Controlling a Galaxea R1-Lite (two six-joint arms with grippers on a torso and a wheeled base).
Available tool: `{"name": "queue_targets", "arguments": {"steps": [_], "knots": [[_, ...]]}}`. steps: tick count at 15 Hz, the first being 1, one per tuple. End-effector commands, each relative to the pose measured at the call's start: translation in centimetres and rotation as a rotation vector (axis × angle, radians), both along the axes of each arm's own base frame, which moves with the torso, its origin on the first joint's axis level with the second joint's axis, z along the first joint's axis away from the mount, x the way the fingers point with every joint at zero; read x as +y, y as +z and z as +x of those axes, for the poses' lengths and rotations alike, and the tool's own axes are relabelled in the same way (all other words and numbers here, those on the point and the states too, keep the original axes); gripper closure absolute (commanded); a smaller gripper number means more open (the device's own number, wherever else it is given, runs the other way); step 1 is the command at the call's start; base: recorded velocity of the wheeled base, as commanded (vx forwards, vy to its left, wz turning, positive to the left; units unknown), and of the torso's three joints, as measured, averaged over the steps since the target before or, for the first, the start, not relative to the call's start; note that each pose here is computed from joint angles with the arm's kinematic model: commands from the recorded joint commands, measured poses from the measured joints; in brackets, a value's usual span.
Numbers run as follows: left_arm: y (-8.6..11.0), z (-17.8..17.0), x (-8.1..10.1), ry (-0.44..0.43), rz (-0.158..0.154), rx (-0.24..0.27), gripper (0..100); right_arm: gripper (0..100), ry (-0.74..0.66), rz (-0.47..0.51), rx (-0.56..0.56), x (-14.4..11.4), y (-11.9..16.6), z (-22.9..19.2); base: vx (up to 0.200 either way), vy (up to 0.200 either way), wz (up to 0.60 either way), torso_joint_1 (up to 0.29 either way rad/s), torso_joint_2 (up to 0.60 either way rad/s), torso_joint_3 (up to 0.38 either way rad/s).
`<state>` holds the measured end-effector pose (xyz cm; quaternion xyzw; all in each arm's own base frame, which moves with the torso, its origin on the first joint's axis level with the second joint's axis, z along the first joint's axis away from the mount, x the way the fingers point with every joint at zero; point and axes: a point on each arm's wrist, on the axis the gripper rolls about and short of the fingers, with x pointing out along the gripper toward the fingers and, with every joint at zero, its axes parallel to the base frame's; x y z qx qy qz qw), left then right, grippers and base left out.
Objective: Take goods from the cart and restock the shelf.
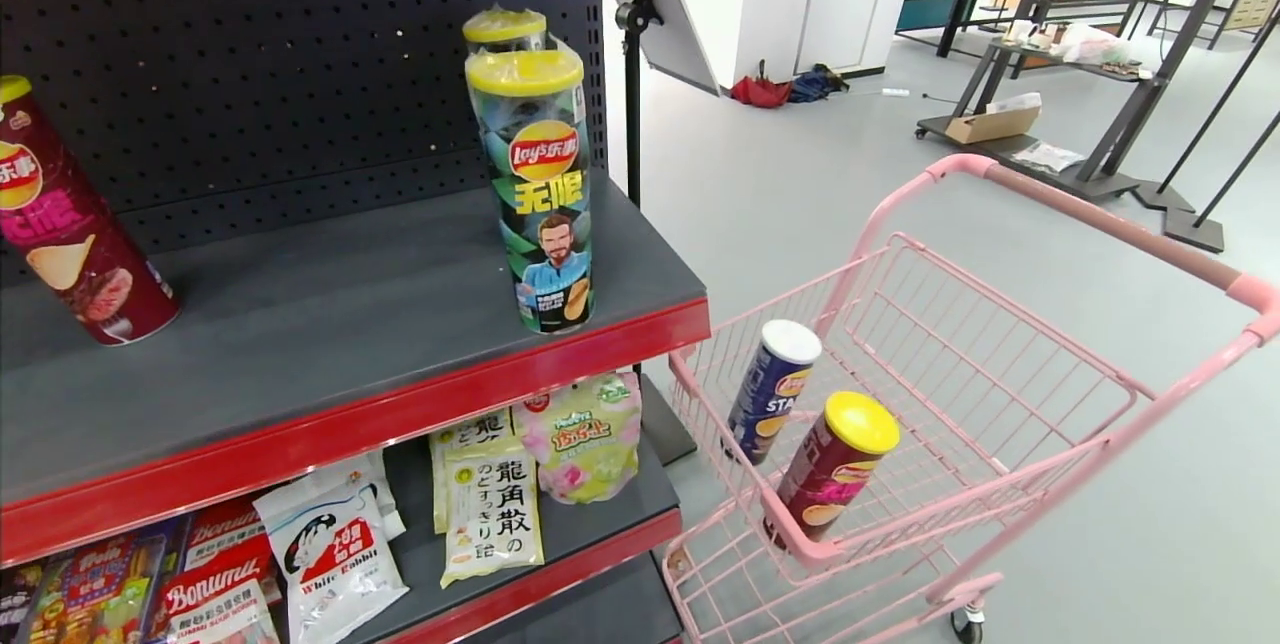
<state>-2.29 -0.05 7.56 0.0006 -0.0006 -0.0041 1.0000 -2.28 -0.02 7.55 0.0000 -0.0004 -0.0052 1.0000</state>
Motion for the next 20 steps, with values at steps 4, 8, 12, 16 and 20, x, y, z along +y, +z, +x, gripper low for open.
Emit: {"name": "queue_targets", "arguments": {"steps": [4, 8, 12, 16, 20], "knots": [[0.0, 0.0, 0.0, 0.002, 0.000, 0.001, 0, 0, 0.000, -0.002, 0.001, 0.0, 0.0, 0.0, 0.000, 0.000, 0.00, -0.178, 0.54, 0.360], [0.0, 0.0, 0.0, 0.002, 0.000, 0.000, 0, 0, 0.010, -0.012, 0.013, 0.0, 0.1, 0.1, 0.000, 0.000, 0.00, -0.069, 0.24, 0.160], [0.0, 0.0, 0.0, 0.001, 0.002, 0.000, 0, 0, 0.122, 0.047, 0.072, 0.1, 6.8, 1.8, 0.000, 0.000, 0.00, -0.003, 0.01, 0.009], [0.0, 0.0, 0.0, 0.001, 0.002, 0.000, 0, 0, 0.297, 0.123, 0.246, 1.6, 12.6, 11.0, 0.000, 0.000, 0.00, 0.000, 0.00, 0.000], [0.0, 0.0, 0.0, 0.001, 0.003, 0.000, 0, 0, 0.353, 0.176, 0.336, 3.1, 7.4, 20.7, 0.000, 0.000, 0.00, 0.000, 0.00, 0.000]]}}
